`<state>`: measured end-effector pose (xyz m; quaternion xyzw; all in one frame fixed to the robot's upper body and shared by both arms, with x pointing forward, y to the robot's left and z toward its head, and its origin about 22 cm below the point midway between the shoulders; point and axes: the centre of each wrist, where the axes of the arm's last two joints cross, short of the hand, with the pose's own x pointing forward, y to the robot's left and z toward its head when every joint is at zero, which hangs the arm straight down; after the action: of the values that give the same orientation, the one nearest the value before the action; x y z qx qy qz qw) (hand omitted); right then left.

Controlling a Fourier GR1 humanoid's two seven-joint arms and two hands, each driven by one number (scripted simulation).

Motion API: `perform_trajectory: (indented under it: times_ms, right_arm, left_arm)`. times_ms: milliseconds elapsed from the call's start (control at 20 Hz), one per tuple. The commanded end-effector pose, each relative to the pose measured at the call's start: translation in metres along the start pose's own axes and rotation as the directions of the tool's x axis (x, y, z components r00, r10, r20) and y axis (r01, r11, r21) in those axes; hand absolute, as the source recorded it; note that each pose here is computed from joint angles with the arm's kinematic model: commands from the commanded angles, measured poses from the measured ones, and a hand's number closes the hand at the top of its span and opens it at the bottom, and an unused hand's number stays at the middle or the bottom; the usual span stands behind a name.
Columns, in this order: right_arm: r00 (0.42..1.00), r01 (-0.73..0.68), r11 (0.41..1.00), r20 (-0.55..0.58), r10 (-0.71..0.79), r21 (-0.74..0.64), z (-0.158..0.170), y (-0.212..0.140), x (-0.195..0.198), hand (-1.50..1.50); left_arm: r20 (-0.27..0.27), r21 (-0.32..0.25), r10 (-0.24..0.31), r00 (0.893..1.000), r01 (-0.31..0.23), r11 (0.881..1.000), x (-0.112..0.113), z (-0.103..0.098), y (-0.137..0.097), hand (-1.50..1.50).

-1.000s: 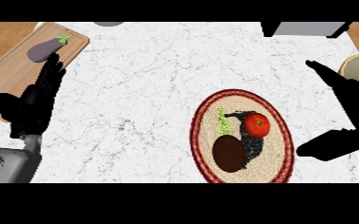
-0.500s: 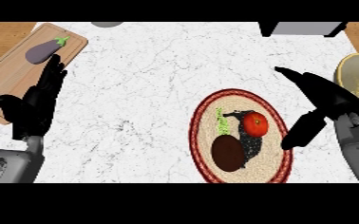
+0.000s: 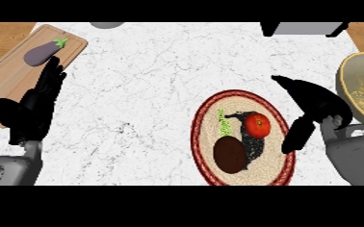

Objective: Pick the tomato from the placemat and place it in the bowl

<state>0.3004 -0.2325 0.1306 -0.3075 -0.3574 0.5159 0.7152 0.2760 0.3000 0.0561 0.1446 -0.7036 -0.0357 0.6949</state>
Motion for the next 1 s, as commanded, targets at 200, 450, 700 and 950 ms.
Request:
perform_trajectory:
  times_ms: [200, 450, 700, 950]
  right_arm:
    - [0.998, -0.052, 0.997, -0.031, 0.051, -0.060, -0.014, 0.034, 0.025, -1.50]
    - [0.998, -0.041, 0.999, -0.044, 0.042, 0.035, -0.024, 0.050, 0.035, -1.50]
    - [0.998, -0.032, 0.999, -0.061, 0.035, 0.037, -0.022, 0.081, 0.014, -1.50]
    - [0.999, -0.017, 1.000, -0.051, 0.017, 0.006, -0.022, 0.085, 0.015, -1.50]
  left_arm:
    - [-0.001, 0.015, 0.000, 1.000, 0.000, 1.000, -0.005, 0.009, 0.005, 0.00]
    - [0.000, 0.017, 0.013, 1.000, -0.013, 1.000, -0.004, -0.014, 0.006, 0.00]
    - [0.003, 0.024, -0.003, 1.000, 0.003, 1.000, -0.009, -0.002, 0.012, 0.00]
    - [-0.010, 0.002, -0.004, 1.000, 0.004, 1.000, 0.011, 0.000, 0.010, 0.00]
